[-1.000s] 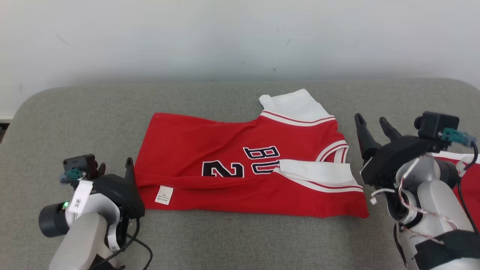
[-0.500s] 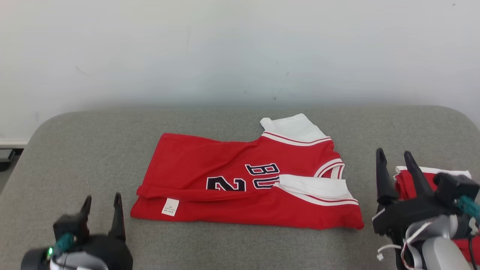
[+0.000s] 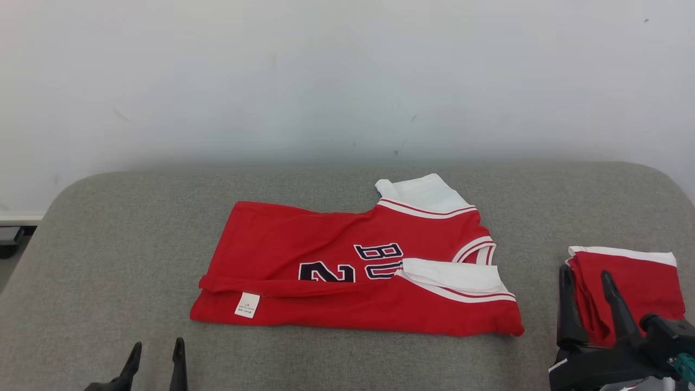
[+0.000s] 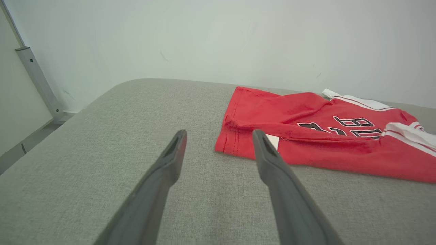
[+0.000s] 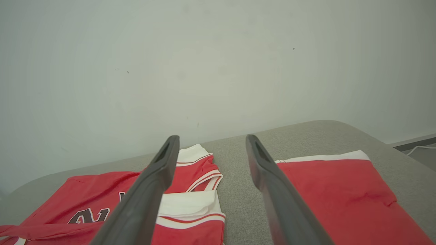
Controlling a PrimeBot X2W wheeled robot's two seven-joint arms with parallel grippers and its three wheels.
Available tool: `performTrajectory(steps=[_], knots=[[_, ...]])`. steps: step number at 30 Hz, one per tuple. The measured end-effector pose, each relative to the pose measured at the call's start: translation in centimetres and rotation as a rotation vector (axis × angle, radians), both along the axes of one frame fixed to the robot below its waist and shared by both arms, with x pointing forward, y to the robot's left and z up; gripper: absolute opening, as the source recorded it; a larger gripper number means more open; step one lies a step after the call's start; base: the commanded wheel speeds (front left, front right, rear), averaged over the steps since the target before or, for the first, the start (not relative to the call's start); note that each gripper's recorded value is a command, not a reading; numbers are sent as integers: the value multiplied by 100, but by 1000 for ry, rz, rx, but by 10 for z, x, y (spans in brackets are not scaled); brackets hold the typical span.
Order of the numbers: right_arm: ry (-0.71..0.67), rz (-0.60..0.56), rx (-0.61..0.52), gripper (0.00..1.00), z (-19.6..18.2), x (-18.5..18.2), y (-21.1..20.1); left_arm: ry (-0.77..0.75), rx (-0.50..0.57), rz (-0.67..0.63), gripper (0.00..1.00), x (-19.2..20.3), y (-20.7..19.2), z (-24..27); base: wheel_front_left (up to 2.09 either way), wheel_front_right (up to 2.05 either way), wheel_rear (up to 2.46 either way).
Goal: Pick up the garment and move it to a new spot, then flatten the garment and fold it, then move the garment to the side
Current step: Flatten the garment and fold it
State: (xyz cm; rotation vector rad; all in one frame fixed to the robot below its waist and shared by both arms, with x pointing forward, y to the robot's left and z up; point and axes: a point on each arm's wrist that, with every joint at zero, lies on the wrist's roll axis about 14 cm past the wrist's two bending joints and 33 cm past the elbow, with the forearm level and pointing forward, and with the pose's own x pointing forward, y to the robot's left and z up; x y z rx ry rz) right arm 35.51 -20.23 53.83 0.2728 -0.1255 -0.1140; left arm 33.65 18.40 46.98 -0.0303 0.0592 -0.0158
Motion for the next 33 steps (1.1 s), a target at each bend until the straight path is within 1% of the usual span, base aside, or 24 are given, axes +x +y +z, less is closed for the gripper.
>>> performTrajectory(steps=[5, 10, 12, 17, 20, 27, 33], knots=[[7, -4, 1, 100, -5, -3, 0, -3, -30, -15, 100, -8, -5, 0, 0, 0, 0], [8, 30, 5, 100, -6, -3, 10, 6, -18, -46, 100, -6, -7, -2, 0, 0, 0], [10, 38, 6, 100, -7, -2, 13, 23, -3, -61, 100, 0, -6, -4, 0, 0, 0], [-9, 60, 8, 100, -1, 1, 19, 63, 44, -109, 100, 28, -6, -3, 0, 0, 0], [-13, 55, 6, 100, 0, 0, 16, 139, 75, -134, 100, 36, -5, -17, 0, 0, 0], [3, 1, -2, 100, -3, -8, -2, 324, 121, -194, 100, 39, -14, -61, 0, 0, 0], [16, -47, -14, 100, -5, -13, -21, 396, 144, -223, 100, 56, -25, -76, 0, 0, 0]])
